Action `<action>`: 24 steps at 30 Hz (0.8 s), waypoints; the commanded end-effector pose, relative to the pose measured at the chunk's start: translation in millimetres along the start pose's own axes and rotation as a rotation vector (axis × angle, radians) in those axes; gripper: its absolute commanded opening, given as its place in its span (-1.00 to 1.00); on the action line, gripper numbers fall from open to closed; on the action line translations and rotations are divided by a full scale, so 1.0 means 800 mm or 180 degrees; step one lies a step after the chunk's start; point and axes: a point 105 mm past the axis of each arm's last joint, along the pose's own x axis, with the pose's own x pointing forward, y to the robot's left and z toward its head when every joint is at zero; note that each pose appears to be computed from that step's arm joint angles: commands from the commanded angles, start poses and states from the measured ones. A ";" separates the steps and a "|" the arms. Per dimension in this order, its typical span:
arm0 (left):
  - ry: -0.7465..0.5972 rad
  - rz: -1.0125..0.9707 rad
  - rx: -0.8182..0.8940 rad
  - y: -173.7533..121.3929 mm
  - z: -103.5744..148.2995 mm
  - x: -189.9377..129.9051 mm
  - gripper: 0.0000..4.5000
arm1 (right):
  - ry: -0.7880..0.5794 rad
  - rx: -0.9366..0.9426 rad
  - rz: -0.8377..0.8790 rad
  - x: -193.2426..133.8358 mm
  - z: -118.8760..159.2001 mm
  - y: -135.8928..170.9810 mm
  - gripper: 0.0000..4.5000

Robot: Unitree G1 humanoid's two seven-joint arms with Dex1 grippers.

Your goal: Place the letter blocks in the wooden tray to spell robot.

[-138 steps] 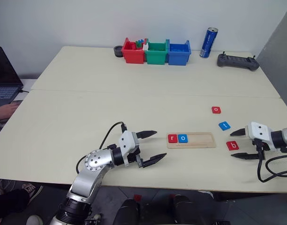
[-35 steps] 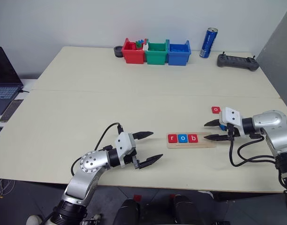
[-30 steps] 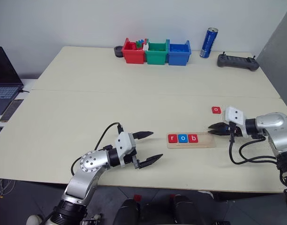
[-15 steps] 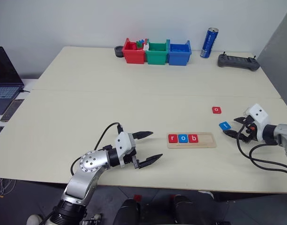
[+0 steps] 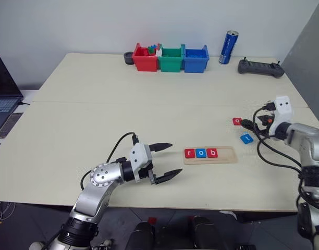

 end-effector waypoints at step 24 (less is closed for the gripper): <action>-0.0026 0.0041 0.0075 -0.005 0.009 -0.008 1.00 | 0.0282 0.0354 -0.0683 0.057 -0.026 0.020 0.98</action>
